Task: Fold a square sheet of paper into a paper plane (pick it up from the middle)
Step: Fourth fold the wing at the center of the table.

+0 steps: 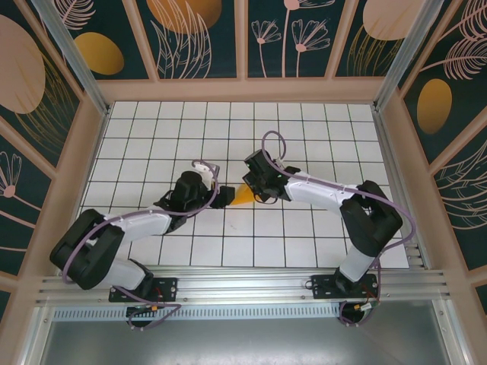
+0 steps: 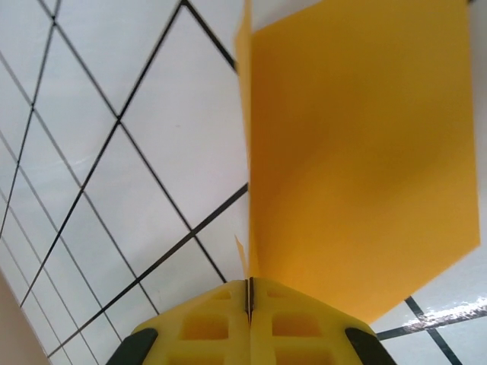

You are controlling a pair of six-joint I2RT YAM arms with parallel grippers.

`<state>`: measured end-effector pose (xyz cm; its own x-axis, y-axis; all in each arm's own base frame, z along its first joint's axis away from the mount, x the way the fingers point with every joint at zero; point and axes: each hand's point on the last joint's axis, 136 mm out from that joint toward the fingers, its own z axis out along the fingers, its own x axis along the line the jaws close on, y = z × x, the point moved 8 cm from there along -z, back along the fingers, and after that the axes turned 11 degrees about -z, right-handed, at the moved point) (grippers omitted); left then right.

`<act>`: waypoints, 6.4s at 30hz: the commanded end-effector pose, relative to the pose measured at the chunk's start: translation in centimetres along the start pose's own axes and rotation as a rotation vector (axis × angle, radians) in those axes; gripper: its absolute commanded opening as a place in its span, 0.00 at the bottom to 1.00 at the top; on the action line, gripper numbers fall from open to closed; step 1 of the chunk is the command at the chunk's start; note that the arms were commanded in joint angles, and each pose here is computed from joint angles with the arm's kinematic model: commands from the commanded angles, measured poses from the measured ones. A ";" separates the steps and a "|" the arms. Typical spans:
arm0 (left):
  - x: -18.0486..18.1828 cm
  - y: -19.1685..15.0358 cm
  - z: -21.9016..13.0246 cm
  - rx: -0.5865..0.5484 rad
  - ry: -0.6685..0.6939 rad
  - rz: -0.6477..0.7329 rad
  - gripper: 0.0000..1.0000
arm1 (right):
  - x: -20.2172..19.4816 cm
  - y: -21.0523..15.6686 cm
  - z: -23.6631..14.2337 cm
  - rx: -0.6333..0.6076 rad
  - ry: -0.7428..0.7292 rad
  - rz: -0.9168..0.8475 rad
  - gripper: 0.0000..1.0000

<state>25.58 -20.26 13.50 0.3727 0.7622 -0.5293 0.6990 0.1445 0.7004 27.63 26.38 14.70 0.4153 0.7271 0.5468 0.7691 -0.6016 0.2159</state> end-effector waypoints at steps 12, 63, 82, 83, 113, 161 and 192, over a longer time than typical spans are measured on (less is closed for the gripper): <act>-1.3 -2.5 0.9 -0.128 -0.204 0.312 0.64 | -3.3 -1.4 2.0 0.121 -0.067 0.170 0.00; -0.5 -5.8 5.3 -0.110 -0.142 0.595 0.13 | -1.2 -0.5 1.8 0.193 -0.045 0.151 0.00; -0.8 -4.7 4.5 -0.065 -0.107 0.159 0.05 | -3.7 3.4 -4.5 0.028 0.236 -0.378 0.59; -0.9 -4.7 4.4 -0.065 -0.116 0.132 0.05 | -4.0 3.3 -4.4 0.042 0.254 -0.381 0.56; -0.3 -6.3 5.0 0.034 -0.124 -0.049 0.14 | -3.0 1.7 3.4 0.275 0.308 -0.367 0.30; -1.4 -4.3 5.6 0.115 -0.157 -0.152 0.05 | -4.2 2.9 -0.2 0.143 0.376 -0.450 0.41; -0.9 -5.7 6.3 0.233 -0.192 -0.573 0.06 | -6.0 1.5 2.4 0.235 0.321 -0.476 0.51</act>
<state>25.00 -25.78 7.05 0.0168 0.5018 -0.8648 0.9213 0.3282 0.2084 27.64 21.65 10.43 -0.1098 0.7437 0.6594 0.9315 -0.1544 0.3293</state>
